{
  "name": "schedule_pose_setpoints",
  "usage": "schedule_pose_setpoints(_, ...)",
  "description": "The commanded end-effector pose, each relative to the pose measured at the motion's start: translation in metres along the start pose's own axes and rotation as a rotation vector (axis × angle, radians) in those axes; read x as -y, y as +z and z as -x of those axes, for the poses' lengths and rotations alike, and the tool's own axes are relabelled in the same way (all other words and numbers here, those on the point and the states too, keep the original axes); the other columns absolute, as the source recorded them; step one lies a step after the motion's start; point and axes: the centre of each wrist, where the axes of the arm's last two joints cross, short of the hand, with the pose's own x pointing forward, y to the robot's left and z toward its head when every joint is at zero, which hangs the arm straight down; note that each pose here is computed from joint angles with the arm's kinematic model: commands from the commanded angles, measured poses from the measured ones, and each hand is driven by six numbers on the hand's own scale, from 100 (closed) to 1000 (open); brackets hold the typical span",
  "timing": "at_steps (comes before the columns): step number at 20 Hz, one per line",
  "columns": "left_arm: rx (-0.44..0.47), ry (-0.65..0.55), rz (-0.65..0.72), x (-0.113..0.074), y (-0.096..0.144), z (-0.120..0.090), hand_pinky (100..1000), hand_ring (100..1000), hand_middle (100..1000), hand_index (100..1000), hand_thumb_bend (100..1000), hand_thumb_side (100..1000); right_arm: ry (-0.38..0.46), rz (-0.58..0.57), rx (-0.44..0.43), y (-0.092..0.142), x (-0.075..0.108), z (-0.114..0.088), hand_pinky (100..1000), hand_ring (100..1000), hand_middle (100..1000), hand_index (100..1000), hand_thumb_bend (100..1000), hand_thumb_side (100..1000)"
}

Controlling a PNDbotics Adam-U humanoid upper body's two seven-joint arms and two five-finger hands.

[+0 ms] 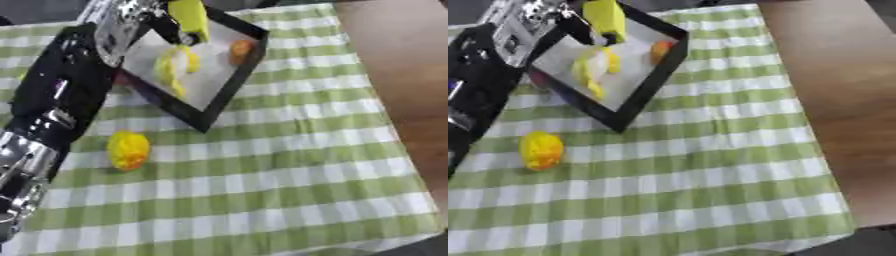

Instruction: Pick up objects on the table and place them in the box.

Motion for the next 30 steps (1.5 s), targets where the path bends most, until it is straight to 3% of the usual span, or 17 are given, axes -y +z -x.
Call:
schedule_pose_setpoints(1, -0.025, -0.018, -0.022, -0.002, 0.0, 0.006, 732, 565, 519, 621, 485, 100, 0.02, -0.008, 0.026, -0.004, 0.003, -0.011, 1000, 795, 691, 836, 126, 379)
schedule_pose_setpoints(3, -0.032, -0.009, -0.028, 0.002, 0.0, 0.007, 739, 571, 527, 636, 505, 100, 0.023, -0.009, 0.024, -0.003, 0.004, -0.011, 1000, 795, 691, 836, 126, 379)
schedule_pose_setpoints(5, -0.033, 0.003, -0.028, 0.004, 0.0, 0.008, 785, 660, 647, 780, 632, 100, 0.026, -0.008, 0.021, -0.003, 0.004, -0.01, 1000, 795, 691, 836, 127, 380)
schedule_pose_setpoints(9, -0.031, 0.015, -0.024, 0.003, 0.0, 0.009, 785, 660, 647, 780, 632, 100, 0.029, -0.008, 0.02, -0.002, 0.005, -0.01, 1000, 795, 691, 836, 127, 380)
schedule_pose_setpoints(10, -0.031, 0.016, -0.032, 0.0, 0.001, 0.009, 887, 774, 771, 891, 883, 333, 0.03, -0.008, 0.016, -0.002, 0.005, -0.009, 1000, 796, 691, 836, 126, 382)
schedule_pose_setpoints(14, -0.024, 0.03, -0.164, -0.033, 0.012, 0.017, 894, 764, 757, 895, 890, 378, 0.043, 0.005, -0.019, 0.006, 0.01, -0.005, 1000, 795, 691, 835, 122, 383)
schedule_pose_setpoints(20, -0.006, 0.039, -0.242, -0.067, 0.039, 0.03, 890, 764, 775, 890, 800, 406, 0.05, 0.033, -0.057, 0.018, 0.016, 0.001, 1000, 794, 689, 834, 124, 379)
schedule_pose_setpoints(24, -0.059, 0.04, -0.18, -0.074, 0.059, 0.058, 881, 768, 769, 880, 774, 371, 0.061, 0.045, -0.08, 0.025, 0.02, 0.004, 1000, 795, 690, 834, 124, 377)
schedule_pose_setpoints(30, -0.156, 0.048, -0.024, -0.07, 0.094, 0.115, 890, 795, 787, 874, 784, 363, 0.075, 0.054, -0.096, 0.031, 0.023, 0.006, 1000, 795, 691, 834, 124, 373)
